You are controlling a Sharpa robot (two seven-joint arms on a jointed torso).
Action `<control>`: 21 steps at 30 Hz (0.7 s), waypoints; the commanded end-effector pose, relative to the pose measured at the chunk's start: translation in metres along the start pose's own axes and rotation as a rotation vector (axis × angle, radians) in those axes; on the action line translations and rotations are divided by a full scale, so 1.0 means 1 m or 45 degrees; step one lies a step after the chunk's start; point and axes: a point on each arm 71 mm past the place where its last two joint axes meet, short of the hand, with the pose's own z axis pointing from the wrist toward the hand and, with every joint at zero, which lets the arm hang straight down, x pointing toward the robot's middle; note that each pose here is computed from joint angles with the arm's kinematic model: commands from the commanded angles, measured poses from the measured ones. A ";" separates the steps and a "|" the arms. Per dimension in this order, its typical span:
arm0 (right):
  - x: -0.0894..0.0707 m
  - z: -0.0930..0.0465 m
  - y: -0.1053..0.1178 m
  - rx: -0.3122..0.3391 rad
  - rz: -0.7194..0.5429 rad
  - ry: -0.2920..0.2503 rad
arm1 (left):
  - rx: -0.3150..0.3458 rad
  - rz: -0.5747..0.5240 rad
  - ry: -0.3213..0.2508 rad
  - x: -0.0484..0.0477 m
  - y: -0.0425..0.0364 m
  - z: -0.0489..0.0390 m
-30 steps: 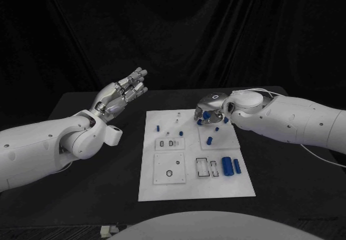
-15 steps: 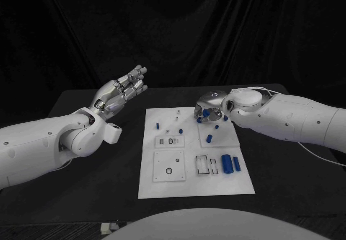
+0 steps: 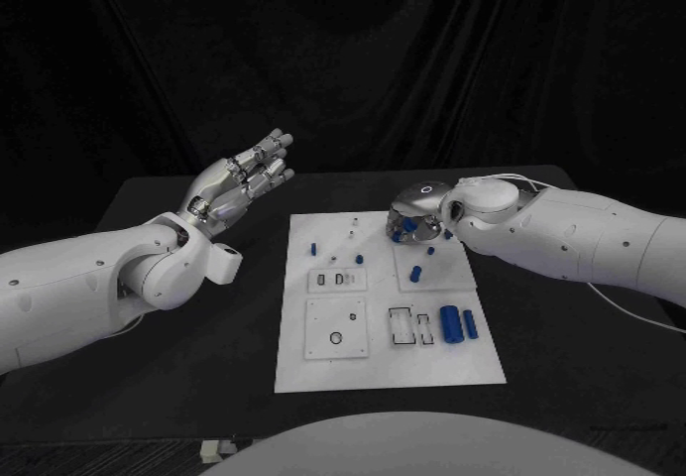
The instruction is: Assemble the parts on the task board
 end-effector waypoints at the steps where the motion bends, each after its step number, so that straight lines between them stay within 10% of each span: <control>1: 0.000 0.000 0.001 -0.010 -0.012 -0.023 | 0.076 -0.014 0.014 0.0013 -0.0037 -0.0003; 21: -0.046 0.007 0.011 -0.064 -0.070 -0.163 | 0.063 -0.012 0.006 -0.0028 -0.0031 -0.0035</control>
